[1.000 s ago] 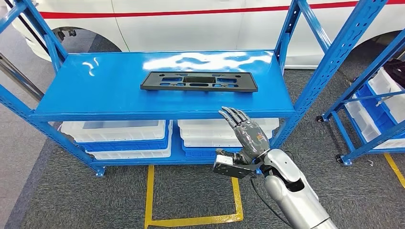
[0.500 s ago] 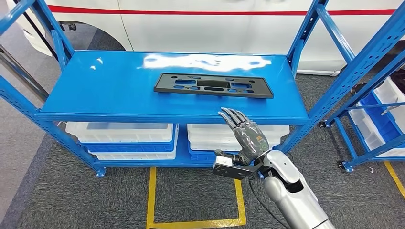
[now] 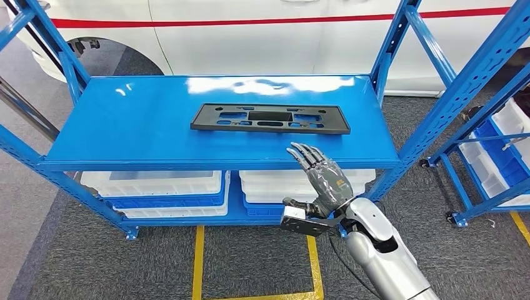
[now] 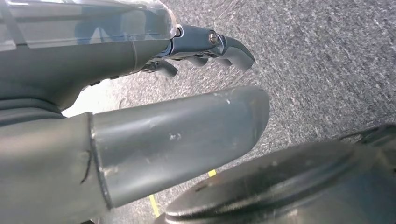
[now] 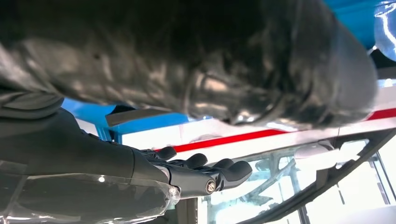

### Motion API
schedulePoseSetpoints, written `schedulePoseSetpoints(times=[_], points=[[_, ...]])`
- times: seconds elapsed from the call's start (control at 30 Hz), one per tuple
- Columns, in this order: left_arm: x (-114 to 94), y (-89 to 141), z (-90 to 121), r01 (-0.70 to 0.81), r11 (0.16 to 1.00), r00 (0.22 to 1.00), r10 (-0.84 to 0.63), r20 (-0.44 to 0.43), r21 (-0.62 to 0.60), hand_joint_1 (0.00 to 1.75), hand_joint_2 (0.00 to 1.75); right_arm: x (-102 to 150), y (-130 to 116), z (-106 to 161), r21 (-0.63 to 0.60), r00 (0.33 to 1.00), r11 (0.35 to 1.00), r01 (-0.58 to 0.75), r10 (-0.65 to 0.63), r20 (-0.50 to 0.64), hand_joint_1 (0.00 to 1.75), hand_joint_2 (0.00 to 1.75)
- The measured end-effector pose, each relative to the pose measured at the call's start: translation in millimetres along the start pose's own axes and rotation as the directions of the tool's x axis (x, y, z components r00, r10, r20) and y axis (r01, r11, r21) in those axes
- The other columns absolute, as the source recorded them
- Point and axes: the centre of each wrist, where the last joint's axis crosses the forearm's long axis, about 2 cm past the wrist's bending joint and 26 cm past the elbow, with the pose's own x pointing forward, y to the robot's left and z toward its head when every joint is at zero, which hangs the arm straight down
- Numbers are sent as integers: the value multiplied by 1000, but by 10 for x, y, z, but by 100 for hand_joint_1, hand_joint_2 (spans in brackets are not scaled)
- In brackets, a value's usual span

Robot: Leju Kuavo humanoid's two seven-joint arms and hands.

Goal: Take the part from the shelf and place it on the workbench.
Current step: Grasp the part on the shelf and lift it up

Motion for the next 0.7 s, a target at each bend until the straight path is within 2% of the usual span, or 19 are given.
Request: schedulePoseSetpoints(times=[0.33,0.7], points=[[37,-24,-25,13,1000,1000,-13,9,-14,0,0,62,34,-55,0,1000,1000,7,-7,3,0,0],[16,-49,-56,26,999,1000,-26,11,-31,0,0,-56,38,-20,9,1000,1000,-4,5,-30,0,0]])
